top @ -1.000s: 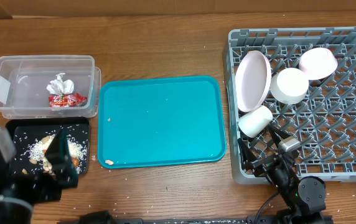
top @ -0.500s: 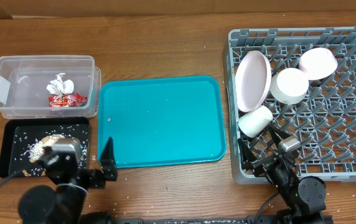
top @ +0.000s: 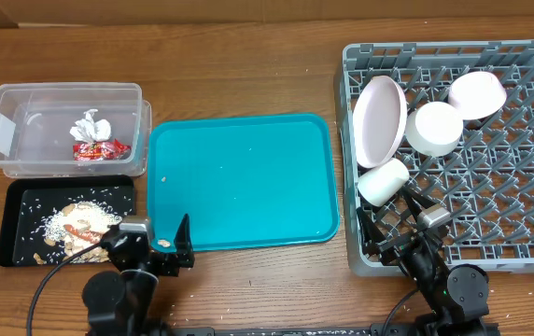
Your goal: Sort waste into correct bins and load items into the dishwasher
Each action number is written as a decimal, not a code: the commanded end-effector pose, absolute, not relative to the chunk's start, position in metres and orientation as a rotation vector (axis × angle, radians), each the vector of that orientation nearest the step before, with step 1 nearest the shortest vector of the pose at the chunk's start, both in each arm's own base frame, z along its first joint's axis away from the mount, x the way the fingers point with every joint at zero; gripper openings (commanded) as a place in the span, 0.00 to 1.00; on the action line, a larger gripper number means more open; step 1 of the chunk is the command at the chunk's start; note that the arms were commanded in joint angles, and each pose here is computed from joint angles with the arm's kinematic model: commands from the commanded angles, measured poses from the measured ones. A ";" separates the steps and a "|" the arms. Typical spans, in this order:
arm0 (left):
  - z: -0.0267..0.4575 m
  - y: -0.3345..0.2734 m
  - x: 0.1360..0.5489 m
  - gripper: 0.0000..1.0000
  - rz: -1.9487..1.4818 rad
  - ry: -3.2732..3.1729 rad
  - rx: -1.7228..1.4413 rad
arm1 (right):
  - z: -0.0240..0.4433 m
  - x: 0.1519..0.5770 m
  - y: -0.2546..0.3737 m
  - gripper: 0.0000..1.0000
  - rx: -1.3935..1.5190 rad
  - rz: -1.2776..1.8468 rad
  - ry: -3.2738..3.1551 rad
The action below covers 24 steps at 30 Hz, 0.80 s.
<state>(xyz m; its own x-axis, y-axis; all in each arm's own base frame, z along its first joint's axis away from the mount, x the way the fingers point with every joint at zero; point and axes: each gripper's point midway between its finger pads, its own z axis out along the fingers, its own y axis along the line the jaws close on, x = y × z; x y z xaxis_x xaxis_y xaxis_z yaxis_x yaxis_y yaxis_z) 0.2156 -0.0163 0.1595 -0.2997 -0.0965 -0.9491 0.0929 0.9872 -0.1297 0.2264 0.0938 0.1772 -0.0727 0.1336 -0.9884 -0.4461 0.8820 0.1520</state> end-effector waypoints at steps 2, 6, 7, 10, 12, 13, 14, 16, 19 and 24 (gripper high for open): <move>0.137 -0.018 0.224 1.00 -0.185 1.861 0.027 | 0.176 0.225 0.096 1.00 -0.260 0.493 1.568; 0.136 -0.018 0.228 1.00 -0.183 1.842 0.031 | 0.176 0.225 0.096 1.00 -0.260 0.493 1.568; 0.136 -0.018 0.228 1.00 -0.180 1.841 0.030 | 0.176 0.225 0.096 1.00 -0.260 0.493 1.568; 0.136 -0.018 0.228 1.00 -0.179 1.841 0.029 | 0.176 0.225 0.096 1.00 -0.260 0.493 1.568; 0.136 -0.017 0.228 1.00 -0.176 1.841 0.025 | 0.176 0.225 0.096 1.00 -0.260 0.493 1.568; 0.136 -0.017 0.228 1.00 -0.176 1.841 0.025 | 0.176 0.225 0.096 1.00 -0.260 0.493 1.568; 0.136 -0.017 0.228 1.00 -0.176 1.842 0.025 | 0.176 0.225 0.096 1.00 -0.260 0.493 1.568; 0.136 -0.017 0.228 1.00 -0.176 1.842 0.025 | 0.176 0.225 0.096 1.00 -0.260 0.493 1.568; 0.136 -0.017 0.228 1.00 -0.176 1.842 0.025 | 0.176 0.225 0.096 1.00 -0.260 0.493 1.568; 0.136 -0.017 0.228 1.00 -0.176 1.842 0.025 | 0.176 0.225 0.096 1.00 -0.260 0.493 1.568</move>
<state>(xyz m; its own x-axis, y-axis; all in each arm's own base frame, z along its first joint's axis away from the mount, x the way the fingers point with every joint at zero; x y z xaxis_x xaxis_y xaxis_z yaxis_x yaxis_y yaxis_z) 0.2280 -0.0153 0.1365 -0.2832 -0.0952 -0.9543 0.0964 0.9872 -0.1271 0.2264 0.0937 0.1773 -0.0723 0.1337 -0.9884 -0.4458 0.8821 0.1519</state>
